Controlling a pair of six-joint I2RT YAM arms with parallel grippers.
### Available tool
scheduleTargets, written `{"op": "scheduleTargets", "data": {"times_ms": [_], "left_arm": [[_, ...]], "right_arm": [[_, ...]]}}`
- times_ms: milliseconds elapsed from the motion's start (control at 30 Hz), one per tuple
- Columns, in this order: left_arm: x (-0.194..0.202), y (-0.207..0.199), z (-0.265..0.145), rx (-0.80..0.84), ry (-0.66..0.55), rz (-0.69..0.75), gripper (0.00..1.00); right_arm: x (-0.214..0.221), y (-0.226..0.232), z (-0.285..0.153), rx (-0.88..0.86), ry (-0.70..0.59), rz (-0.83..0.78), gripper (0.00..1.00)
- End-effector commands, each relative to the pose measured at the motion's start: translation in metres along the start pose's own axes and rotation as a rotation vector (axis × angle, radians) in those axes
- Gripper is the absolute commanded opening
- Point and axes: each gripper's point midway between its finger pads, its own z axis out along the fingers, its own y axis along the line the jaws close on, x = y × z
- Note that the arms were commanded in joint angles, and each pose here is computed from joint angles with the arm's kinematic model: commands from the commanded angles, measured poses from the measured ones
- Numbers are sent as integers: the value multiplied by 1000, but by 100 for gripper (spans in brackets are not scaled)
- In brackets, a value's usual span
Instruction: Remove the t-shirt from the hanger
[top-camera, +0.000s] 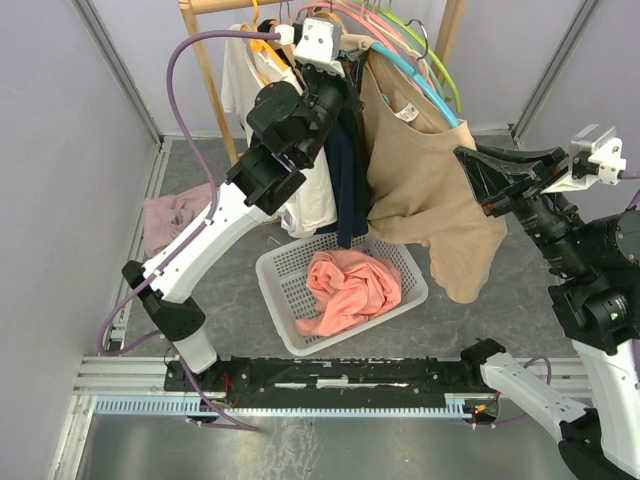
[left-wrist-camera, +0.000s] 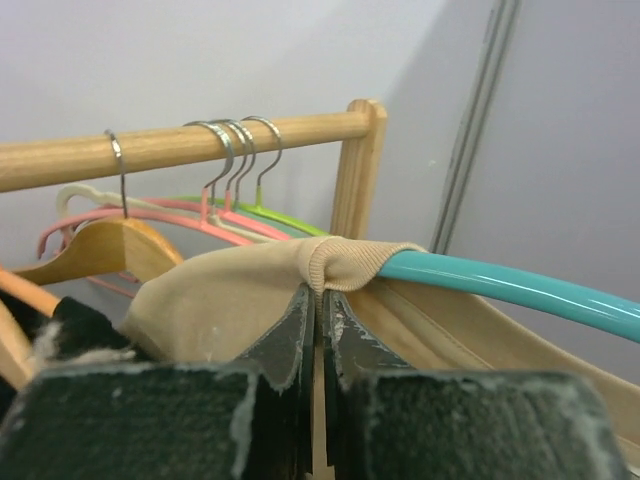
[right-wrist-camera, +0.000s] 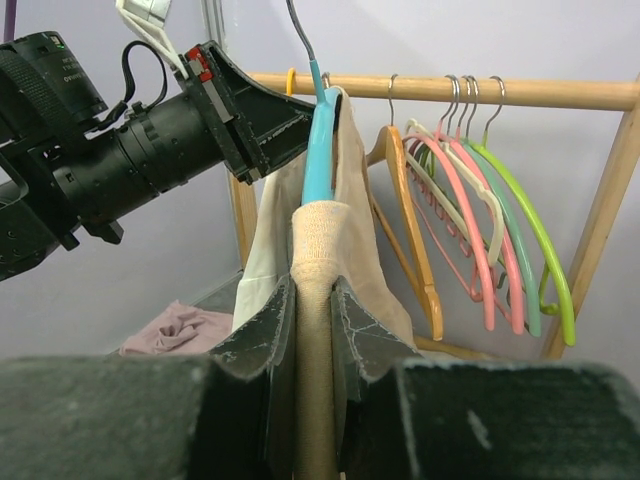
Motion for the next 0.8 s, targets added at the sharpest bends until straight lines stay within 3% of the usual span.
{"op": "scheduleTargets", "data": {"times_ms": [0, 267, 533, 567, 700, 767], "left_arm": [[-46, -33, -5, 202, -91, -47, 3], [-56, -83, -29, 489, -51, -119, 3], [-37, -98, -36, 545, 32, -148, 4], [-36, -93, -35, 519, 36, -143, 11], [-33, -79, -33, 444, 47, -117, 53], [-32, -70, -32, 396, 46, -100, 63]], "right_arm": [[-29, 0, 10, -4, -132, -13, 1], [-4, -13, 33, 27, -116, 4, 1], [4, -16, 38, 36, -110, 10, 1], [4, -16, 38, 35, -110, 11, 1], [2, -15, 37, 30, -113, 11, 1], [1, -14, 36, 29, -116, 12, 1]]}}
